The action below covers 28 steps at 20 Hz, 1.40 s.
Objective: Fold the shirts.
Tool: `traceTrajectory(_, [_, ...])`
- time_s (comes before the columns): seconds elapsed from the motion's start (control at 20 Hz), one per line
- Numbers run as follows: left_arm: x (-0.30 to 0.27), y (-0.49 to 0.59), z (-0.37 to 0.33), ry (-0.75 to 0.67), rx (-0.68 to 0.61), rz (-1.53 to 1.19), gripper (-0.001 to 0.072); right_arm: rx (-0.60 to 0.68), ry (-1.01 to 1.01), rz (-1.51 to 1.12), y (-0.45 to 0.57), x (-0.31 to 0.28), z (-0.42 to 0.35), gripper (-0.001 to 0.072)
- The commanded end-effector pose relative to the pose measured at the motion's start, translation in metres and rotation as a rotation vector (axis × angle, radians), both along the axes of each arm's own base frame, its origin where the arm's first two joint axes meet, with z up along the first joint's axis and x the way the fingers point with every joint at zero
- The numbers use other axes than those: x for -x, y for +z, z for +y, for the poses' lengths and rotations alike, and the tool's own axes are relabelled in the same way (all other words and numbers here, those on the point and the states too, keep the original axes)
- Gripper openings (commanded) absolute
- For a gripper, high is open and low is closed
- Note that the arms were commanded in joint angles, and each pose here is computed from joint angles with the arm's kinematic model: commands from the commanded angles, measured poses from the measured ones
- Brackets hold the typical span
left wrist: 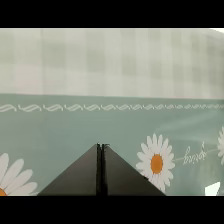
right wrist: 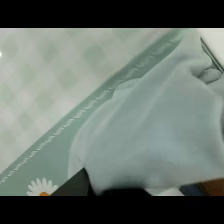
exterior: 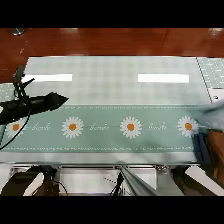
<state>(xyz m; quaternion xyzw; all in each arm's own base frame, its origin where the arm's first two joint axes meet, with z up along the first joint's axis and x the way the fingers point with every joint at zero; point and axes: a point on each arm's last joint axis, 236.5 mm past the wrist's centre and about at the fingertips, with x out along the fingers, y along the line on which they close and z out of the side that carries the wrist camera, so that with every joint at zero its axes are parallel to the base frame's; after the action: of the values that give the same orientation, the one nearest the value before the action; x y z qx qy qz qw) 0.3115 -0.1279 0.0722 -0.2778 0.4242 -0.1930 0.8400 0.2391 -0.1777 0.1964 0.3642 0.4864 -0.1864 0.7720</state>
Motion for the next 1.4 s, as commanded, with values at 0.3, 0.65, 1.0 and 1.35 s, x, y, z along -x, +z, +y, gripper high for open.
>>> traceTrajectory(0.3, [-0.019, 0.009, 0.012, 0.07, -0.012, -0.07, 0.0022, 0.269, -0.683, 0.512, -0.026, 0.223, -0.02, 0.0027])
traceTrajectory(0.65, [-0.038, 0.018, 0.026, 0.135, -0.041, -0.157, 0.0022, 0.293, -0.766, 0.636, -0.052, 0.259, -0.009, 0.0621])
traceTrajectory(1.0, [-0.071, 0.061, 0.049, 0.273, -0.023, -0.31, 0.0022, 0.642, -0.319, 0.044, -0.008, 0.086, -0.066, 0.0049])
traceTrajectory(1.35, [-0.086, 0.161, -0.04, -0.16, -0.162, -0.43, 0.0019, 0.247, 0.419, -0.467, -0.028, -0.152, 0.153, 0.0028])
